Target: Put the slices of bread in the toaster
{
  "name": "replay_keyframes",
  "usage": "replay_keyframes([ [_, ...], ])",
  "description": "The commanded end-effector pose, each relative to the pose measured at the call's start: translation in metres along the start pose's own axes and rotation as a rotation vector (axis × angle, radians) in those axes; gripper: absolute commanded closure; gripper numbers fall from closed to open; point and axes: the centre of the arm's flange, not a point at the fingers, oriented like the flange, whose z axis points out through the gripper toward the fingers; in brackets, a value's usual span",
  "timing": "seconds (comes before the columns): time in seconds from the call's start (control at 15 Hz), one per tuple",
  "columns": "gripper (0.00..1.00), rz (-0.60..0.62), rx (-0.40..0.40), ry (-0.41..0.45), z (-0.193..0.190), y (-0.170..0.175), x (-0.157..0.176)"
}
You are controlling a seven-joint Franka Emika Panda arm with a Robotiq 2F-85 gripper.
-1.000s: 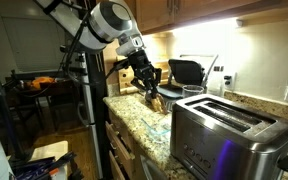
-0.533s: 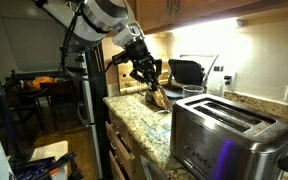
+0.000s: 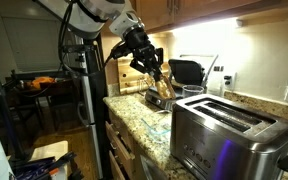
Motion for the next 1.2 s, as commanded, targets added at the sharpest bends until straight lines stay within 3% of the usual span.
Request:
replay_keyframes([
  [0.0,0.92,0.013,0.005,0.066,-0.006,0.002,0.010],
  [1.13,0.92,0.041,-0.026,0.152,-0.002,-0.003,0.042],
])
